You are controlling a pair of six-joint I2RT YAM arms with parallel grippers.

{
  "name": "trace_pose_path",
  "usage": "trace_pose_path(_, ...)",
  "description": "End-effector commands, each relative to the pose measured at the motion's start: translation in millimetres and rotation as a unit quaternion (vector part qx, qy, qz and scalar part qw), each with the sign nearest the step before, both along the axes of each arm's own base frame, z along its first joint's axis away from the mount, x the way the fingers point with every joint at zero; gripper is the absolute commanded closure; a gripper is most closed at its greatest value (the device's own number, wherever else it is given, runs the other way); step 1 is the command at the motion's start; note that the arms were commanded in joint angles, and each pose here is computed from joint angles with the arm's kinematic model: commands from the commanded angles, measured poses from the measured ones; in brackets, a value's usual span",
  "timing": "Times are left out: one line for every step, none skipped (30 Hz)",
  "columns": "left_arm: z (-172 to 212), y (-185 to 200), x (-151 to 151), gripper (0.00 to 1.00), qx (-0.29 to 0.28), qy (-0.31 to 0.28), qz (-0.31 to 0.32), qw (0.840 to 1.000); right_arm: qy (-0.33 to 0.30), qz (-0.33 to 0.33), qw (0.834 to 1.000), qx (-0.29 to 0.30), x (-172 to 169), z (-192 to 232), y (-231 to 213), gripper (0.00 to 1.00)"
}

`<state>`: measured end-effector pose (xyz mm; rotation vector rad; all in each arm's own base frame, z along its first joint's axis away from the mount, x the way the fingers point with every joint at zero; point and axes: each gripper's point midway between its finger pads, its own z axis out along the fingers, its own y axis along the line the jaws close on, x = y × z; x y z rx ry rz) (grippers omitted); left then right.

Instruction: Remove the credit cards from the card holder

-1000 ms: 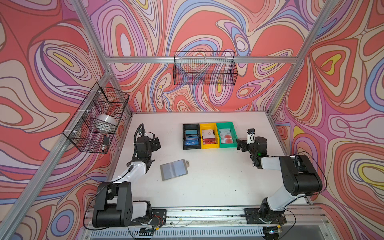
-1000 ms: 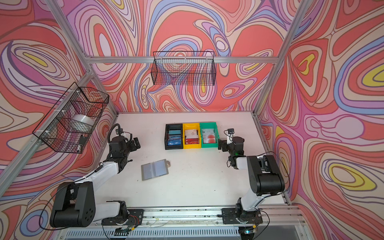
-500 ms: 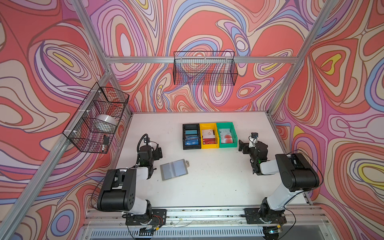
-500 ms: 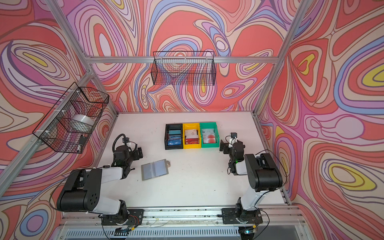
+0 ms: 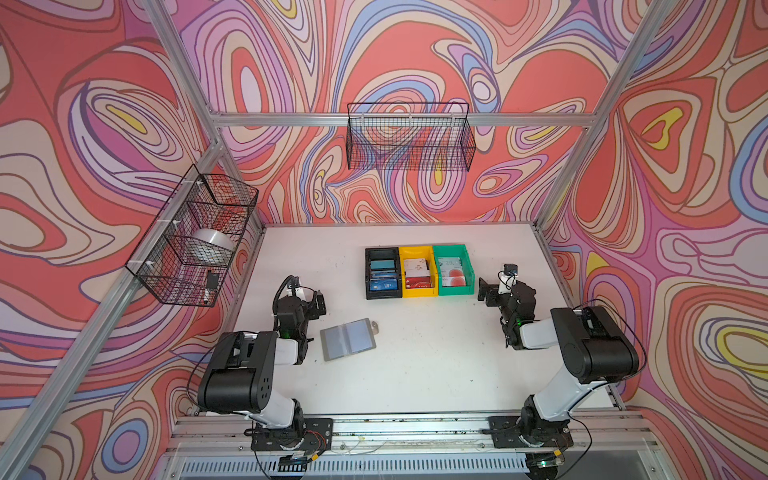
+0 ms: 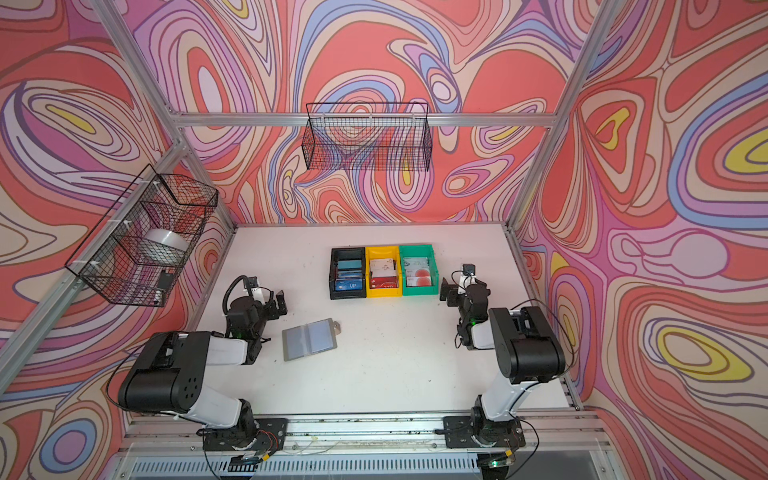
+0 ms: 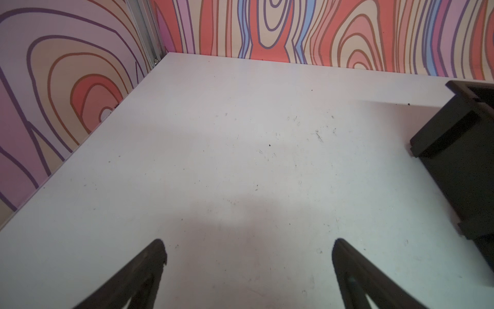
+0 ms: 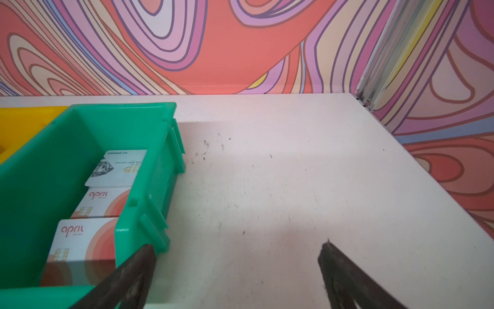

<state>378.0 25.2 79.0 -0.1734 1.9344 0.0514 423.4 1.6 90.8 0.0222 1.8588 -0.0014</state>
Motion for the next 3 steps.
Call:
trace_pose_path(11.3,3.8,5.5,0.00,0.007,-0.019,0.007,1.000,0.001,-0.016,1.000,0.005,5.0,0.3,-4.9,0.02)
trace_pose_path(13.5,2.6,7.5,0.00,0.008,-0.027,0.002,1.000,0.000,-0.017,1.000,0.005,4.6,0.8,-5.3,0.02)
trace_pose_path(12.8,-1.8,8.1,0.00,0.007,-0.022,-0.011,1.000,-0.003,-0.019,1.000,0.003,4.1,2.0,-5.9,0.02)
